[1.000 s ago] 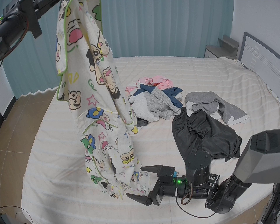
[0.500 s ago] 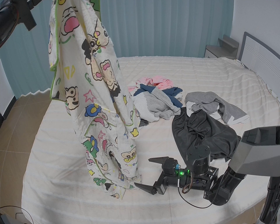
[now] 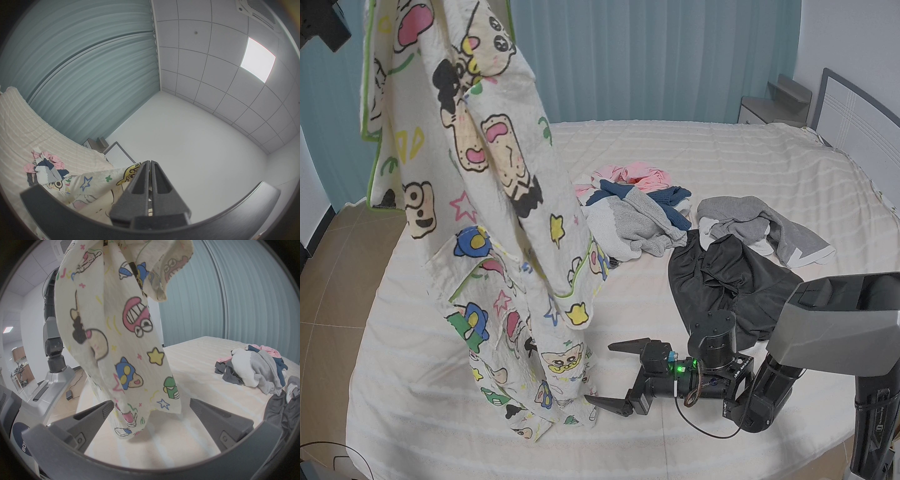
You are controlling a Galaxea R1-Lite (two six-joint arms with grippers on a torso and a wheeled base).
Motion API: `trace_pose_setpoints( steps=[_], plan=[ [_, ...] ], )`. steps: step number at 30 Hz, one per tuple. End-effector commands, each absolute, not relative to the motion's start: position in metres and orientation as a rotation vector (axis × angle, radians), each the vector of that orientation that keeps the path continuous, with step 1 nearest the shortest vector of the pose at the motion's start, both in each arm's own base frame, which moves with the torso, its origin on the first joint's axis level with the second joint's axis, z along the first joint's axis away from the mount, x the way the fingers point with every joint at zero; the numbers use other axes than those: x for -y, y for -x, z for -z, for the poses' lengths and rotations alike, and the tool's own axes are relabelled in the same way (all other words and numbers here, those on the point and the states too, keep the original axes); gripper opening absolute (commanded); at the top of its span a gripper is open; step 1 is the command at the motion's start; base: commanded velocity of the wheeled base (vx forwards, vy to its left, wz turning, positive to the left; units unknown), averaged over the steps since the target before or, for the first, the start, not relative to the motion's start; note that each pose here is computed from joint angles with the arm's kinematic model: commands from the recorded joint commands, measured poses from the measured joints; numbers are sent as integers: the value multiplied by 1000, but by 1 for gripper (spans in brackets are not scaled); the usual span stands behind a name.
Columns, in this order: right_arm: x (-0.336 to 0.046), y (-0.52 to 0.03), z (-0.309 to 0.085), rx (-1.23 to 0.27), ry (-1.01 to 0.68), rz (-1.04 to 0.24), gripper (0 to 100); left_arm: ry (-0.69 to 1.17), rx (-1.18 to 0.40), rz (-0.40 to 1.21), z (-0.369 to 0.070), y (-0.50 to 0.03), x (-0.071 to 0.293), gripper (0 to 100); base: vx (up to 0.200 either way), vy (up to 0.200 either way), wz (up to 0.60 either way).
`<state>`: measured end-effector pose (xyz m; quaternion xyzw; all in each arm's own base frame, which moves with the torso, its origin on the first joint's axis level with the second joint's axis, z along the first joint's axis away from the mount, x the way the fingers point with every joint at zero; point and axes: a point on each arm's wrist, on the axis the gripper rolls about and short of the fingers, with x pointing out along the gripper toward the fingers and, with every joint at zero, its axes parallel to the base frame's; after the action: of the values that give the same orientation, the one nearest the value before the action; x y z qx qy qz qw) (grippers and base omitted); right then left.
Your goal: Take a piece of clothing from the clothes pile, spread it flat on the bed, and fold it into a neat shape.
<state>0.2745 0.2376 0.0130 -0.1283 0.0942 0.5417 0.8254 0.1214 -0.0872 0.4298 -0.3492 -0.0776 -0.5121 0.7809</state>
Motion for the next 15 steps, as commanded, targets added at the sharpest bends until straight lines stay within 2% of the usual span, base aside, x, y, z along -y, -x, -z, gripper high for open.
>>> trace_pose_setpoints(
  steps=[1, 4, 15],
  plan=[
    [-239, -274, -1, -228, 275, -1167, 100, 755, 187, 1113, -433, -117, 84, 0, 0, 0, 0],
    [-249, -262, -5, -176, 271, -1209, 100, 755, 191, 1114, -435, -117, 85, 0, 0, 0, 0],
    [-261, -250, 1, -180, 272, -1283, 100, 797, 170, 1121, -435, -117, 84, 0, 0, 0, 0]
  ],
)
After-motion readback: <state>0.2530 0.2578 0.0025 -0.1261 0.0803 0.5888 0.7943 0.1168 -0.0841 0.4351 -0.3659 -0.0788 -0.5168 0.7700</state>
